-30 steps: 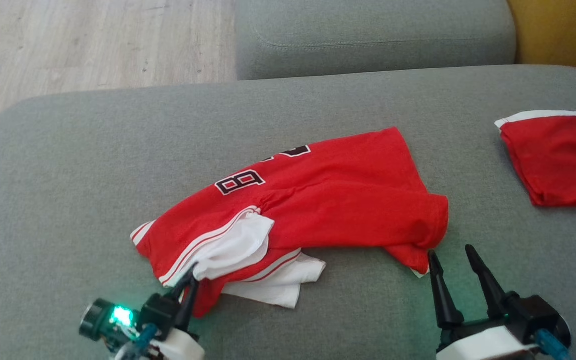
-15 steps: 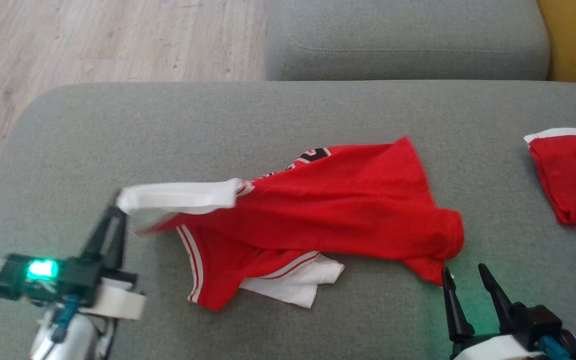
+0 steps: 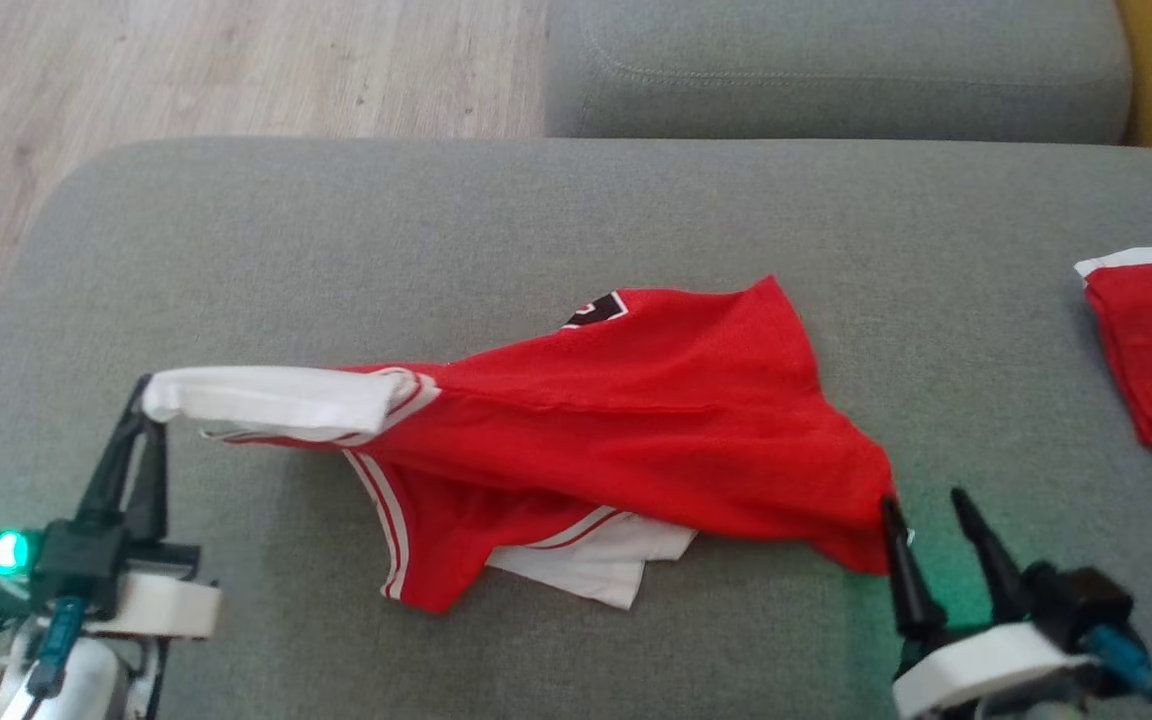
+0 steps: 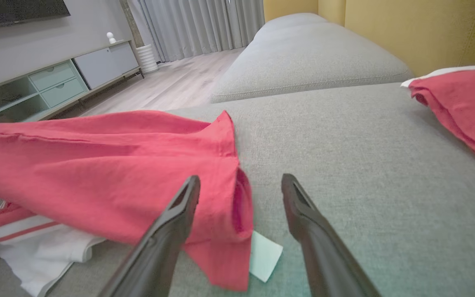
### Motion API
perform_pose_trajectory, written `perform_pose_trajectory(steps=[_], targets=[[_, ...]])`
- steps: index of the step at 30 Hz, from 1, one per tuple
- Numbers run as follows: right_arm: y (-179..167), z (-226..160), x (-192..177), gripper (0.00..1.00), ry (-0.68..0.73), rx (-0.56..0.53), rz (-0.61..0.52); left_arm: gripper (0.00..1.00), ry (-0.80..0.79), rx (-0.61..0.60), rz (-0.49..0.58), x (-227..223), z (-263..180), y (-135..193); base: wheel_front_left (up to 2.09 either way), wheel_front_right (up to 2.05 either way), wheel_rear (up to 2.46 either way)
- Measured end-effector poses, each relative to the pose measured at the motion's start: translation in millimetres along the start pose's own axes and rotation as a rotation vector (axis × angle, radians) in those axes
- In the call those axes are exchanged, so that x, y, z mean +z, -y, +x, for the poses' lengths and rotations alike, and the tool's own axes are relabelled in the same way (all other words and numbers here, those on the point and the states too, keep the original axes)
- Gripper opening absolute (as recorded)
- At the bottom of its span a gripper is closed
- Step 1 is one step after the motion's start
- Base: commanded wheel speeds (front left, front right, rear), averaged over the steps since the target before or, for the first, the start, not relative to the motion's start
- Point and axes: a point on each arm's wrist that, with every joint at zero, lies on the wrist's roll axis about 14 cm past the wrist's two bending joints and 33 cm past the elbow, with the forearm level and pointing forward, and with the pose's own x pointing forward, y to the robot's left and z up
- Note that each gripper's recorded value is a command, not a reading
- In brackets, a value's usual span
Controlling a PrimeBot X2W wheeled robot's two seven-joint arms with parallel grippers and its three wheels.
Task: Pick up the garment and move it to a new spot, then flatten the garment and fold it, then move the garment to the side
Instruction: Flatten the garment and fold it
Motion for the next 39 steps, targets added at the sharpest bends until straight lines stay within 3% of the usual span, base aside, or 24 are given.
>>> perform_pose_trajectory(steps=[10, 18, 30, 31, 32, 33, 35, 39], targets=[[-0.3, 34.2, 3.0, 1.0, -0.102, 0.098, -0.014, 0.0, -0.059, 0.061, 0.028, -18.1, -3.4, -23.5, 0.0, 0.0, 0.0], [-6.7, 75.3, 5.1, 1.0, -0.255, 0.209, -0.168, 0.0, -0.109, 0.059, 0.029, -33.1, -6.8, -24.5, 0.0, 0.0, 0.0], [-32.0, 65.4, -38.1, 0.98, -0.421, 0.336, -0.241, 0.0, -0.121, 0.062, 0.01, -35.9, -6.0, -21.7, 0.0, 0.0, 0.0], [-32.6, 64.5, -39.8, 0.88, -0.426, 0.34, -0.244, 0.0, -0.118, 0.058, 0.008, -35.2, -5.3, -21.3, 0.0, 0.0, 0.0], [-33.2, 63.3, -42.1, 0.71, -0.433, 0.343, -0.245, 0.0, -0.115, 0.058, 0.008, -34.3, -4.7, -21.1, 0.0, 0.0, 0.0], [-33.4, 62.3, -44.0, 0.43, -0.441, 0.344, -0.241, 0.0, -0.114, 0.058, 0.007, -34.2, -4.6, -20.9, 0.0, 0.0, 0.0], [-33.5, 61.2, -46.3, 0.0, -0.449, 0.345, -0.236, 0.0, -0.114, 0.057, 0.006, -34.2, -4.4, -20.6, 0.0, 0.0, 0.0], [-32.9, 63.6, -40.7, 0.0, -0.416, 0.344, -0.236, 0.0, -0.108, 0.059, 0.005, -32.7, -3.5, -21.0, 0.0, 0.0, 0.0]])
